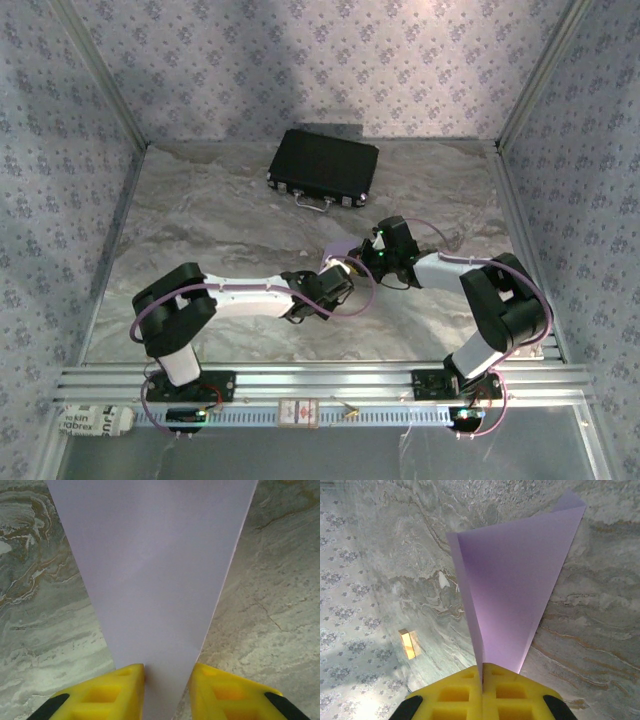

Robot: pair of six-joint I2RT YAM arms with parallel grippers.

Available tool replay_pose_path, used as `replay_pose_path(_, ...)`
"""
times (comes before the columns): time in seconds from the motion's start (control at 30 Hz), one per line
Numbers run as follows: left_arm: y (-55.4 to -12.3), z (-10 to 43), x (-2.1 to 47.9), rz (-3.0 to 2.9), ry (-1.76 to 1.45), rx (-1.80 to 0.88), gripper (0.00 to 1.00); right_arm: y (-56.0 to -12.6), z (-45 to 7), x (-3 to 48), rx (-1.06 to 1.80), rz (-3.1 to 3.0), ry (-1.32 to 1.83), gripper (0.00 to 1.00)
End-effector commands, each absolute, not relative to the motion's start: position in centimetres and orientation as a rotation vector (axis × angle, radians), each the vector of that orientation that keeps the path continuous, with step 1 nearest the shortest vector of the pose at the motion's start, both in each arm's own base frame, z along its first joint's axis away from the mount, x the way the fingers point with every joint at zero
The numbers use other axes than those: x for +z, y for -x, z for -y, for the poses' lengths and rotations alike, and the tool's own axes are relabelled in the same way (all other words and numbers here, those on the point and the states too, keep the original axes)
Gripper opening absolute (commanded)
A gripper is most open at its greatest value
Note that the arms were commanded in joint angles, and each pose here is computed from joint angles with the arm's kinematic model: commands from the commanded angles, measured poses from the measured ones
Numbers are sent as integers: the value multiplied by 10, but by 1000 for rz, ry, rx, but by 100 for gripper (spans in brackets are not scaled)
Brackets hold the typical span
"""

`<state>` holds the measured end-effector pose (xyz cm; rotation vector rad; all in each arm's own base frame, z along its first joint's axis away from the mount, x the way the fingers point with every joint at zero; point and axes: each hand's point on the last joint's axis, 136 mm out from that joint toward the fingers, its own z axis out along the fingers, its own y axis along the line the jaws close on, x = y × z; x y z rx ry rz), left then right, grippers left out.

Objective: Fold a paper plane with a square sheet of paper (pick it up from the middle)
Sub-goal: Fold the wing for the fifth time at the center of the table.

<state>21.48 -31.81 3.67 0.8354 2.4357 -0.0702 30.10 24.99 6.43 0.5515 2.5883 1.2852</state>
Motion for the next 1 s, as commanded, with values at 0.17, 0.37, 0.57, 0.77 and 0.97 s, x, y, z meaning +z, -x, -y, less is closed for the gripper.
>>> replay_pose_path(0.17, -220, 316, 38, -2400, -874, 18, 27, -307, -252, 73, 1292, -2562, -551, 5)
replay_pose_path(0.37, -219, 315, 37, -2399, -875, 24, 21, -308, -252, 73, 1292, -2561, -549, 5)
replay_pose_path(0.57, -220, 316, 37, -2395, -872, 20, 16, -307, -252, 72, 1291, -2564, -550, 5)
replay_pose_path(0.77, -220, 314, 35, -2397, -870, 35, 12, -307, -251, 73, 1292, -2561, -549, 5)
replay_pose_path(0.97, -221, 313, 36, -2395, -852, 37, 5, -306, -251, 76, 1290, -2555, -533, 7)
